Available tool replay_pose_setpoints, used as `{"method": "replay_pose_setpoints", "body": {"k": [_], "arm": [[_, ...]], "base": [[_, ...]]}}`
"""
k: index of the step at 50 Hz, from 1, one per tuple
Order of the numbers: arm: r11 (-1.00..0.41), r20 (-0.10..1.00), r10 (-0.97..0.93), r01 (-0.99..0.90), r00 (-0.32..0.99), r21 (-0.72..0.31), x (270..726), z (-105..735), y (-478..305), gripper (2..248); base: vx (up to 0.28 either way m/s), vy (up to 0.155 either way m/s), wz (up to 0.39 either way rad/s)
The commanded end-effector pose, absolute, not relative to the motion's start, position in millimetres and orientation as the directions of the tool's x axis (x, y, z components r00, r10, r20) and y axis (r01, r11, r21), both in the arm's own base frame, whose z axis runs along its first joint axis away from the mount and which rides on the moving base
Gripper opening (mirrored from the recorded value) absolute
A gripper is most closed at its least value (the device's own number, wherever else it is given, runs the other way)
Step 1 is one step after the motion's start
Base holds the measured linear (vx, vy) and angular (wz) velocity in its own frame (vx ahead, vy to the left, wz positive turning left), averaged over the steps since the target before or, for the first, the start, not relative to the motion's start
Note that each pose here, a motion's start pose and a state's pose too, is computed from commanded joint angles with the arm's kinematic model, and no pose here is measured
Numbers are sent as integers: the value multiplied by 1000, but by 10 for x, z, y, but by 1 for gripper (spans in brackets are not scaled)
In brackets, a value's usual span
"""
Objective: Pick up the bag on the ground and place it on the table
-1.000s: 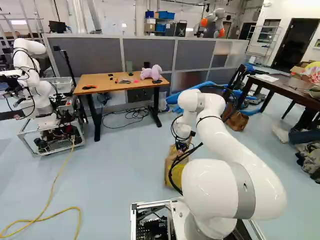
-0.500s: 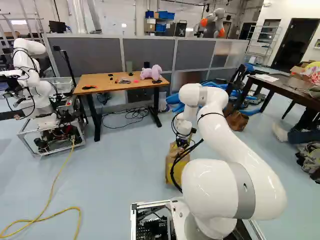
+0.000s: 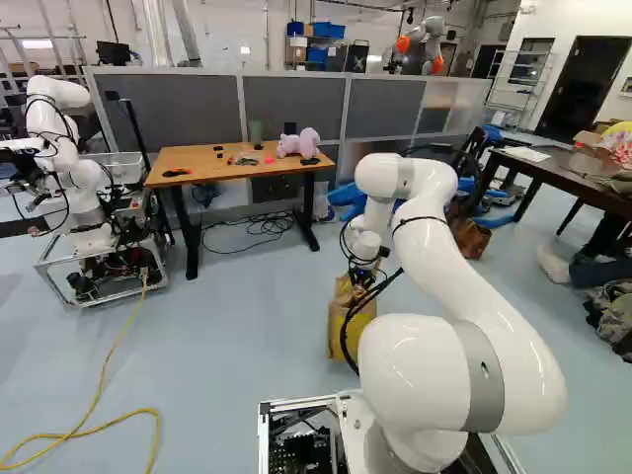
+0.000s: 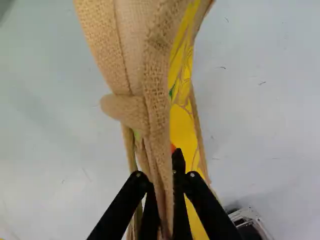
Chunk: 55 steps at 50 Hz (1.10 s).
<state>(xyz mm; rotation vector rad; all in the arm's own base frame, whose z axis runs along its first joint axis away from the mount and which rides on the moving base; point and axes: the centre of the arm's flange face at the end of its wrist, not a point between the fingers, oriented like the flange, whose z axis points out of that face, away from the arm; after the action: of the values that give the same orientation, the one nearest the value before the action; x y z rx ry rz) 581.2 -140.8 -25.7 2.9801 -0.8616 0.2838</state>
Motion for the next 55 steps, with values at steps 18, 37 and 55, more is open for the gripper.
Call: {"method": "replay_pose_setpoints", "body": {"k": [18, 37, 55], "arm": [[-857, 193, -509, -515, 839, -26, 5793, 14, -1403, 21], [-876, 208, -475, -481, 855, -25, 5769, 301, -1395, 21], [-894, 225, -441, -448, 869, -22, 5741, 570, -1387, 21]], "base": [[0, 0, 0], [0, 0, 0], [0, 0, 0]]}}
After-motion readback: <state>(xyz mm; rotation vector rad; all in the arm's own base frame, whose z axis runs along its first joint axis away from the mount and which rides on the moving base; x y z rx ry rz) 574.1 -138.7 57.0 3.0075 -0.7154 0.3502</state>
